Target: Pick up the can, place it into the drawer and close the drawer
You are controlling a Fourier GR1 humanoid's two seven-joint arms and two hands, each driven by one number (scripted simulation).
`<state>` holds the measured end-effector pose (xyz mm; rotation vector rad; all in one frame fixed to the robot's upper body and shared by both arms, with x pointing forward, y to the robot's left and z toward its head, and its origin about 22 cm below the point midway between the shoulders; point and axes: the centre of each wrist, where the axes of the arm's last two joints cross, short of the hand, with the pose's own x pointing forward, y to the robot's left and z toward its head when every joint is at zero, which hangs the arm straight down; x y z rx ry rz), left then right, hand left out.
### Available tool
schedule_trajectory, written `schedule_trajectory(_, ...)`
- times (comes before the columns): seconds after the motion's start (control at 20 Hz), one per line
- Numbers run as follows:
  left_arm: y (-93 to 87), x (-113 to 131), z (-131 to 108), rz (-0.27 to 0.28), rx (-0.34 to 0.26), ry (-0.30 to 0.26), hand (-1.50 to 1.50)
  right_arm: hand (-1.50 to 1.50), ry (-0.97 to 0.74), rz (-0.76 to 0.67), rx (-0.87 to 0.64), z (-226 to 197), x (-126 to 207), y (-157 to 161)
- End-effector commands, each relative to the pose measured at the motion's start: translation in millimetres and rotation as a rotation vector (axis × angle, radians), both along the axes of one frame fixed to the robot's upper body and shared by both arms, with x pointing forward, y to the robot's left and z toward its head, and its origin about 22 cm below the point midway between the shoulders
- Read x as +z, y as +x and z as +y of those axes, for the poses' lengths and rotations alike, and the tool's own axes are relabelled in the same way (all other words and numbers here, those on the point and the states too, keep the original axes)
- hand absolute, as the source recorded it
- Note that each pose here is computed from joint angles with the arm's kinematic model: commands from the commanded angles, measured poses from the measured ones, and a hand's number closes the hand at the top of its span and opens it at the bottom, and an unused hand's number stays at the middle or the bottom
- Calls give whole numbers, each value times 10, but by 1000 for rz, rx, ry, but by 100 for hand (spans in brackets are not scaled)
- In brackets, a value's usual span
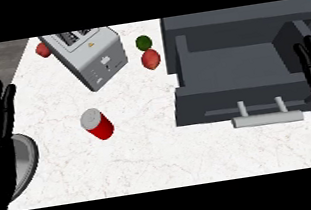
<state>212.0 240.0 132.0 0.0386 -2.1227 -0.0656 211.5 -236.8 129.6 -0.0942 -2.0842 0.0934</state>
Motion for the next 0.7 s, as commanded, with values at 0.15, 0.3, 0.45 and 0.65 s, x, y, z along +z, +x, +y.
schedule_trajectory(0.15,-274,-25,-73,16,187,13,-150,-150,42,-30,6,-55,-2,62)
schedule_trajectory(0.3,-183,-387,60,335,416,-143,-150,-150,80,224,-96,-98,-284,-68)
schedule_trajectory(0.45,-306,-333,-87,397,453,-168,-150,-150,100,272,-132,-170,-161,-61)
schedule_trajectory(0.65,-242,-317,-332,428,493,-162,-150,-150,87,271,-132,-218,-99,-99)
